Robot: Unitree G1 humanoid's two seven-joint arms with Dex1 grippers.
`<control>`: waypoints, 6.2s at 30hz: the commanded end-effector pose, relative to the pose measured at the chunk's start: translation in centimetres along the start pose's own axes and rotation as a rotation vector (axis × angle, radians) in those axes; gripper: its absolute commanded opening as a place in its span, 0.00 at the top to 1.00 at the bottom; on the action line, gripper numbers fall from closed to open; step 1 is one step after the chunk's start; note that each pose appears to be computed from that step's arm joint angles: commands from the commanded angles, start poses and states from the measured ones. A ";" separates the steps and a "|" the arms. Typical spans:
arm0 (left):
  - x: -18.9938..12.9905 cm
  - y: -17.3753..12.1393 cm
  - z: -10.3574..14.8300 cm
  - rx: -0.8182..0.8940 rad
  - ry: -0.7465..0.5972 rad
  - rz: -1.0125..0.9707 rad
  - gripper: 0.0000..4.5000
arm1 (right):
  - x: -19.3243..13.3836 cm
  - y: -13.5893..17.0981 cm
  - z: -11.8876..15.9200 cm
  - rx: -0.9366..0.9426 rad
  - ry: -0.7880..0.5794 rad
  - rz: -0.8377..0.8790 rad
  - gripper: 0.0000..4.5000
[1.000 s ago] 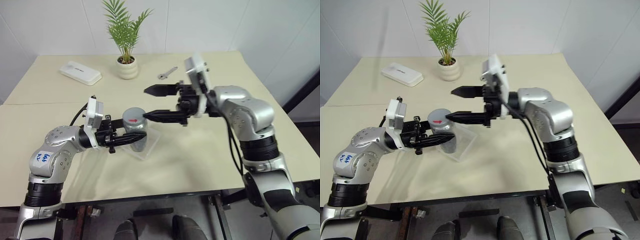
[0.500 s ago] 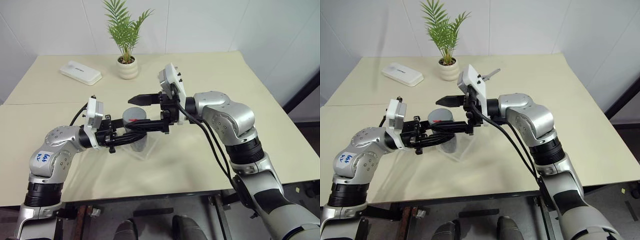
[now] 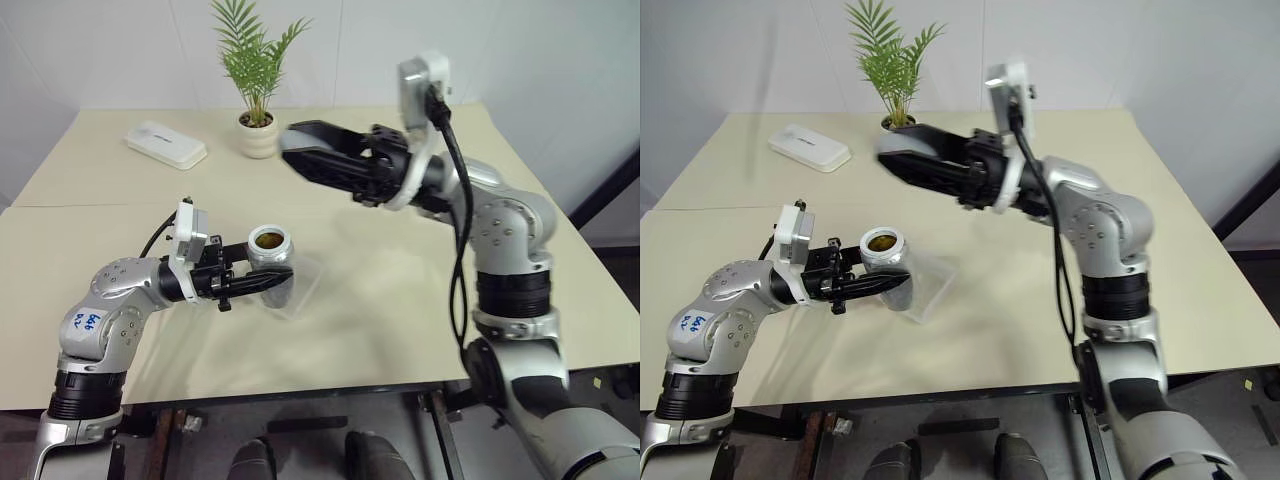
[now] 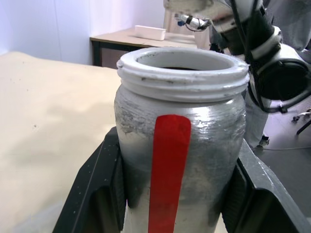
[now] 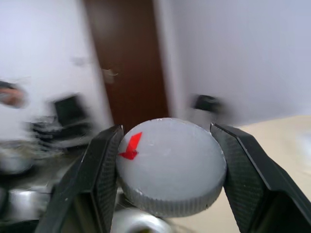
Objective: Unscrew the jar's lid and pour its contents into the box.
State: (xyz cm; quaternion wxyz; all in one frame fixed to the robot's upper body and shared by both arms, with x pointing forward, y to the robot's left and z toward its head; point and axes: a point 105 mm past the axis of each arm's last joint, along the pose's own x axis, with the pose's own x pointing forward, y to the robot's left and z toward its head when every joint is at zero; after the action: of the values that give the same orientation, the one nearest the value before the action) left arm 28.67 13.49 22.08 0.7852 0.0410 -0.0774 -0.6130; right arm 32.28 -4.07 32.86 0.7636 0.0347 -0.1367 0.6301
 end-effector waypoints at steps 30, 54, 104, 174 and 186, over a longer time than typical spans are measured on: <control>-2.8 3.3 3.1 0.078 -0.010 0.168 0.56 | -10.8 -0.3 -8.0 -0.092 0.296 -0.207 0.01; -2.4 8.4 3.1 1.506 0.734 0.472 0.56 | -8.4 0.8 -8.6 -0.131 0.329 -0.159 0.01; -6.5 8.4 -1.3 -0.094 0.179 0.851 0.56 | -8.4 0.3 -9.5 -0.086 0.273 -0.200 0.01; -15.7 12.5 0.7 0.281 0.256 1.507 0.56 | -8.6 0.4 -10.4 -0.188 0.319 -0.060 0.01; -19.5 11.1 -3.5 0.028 -0.070 1.557 0.56 | -7.8 0.2 -10.1 -0.198 0.307 -0.049 0.01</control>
State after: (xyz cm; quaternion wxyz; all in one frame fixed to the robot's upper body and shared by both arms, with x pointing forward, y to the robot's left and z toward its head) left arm 35.76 34.40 18.16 0.9884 -0.0576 -0.0943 0.1042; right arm 32.66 -9.43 20.12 0.7953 -0.1253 -0.0561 0.5905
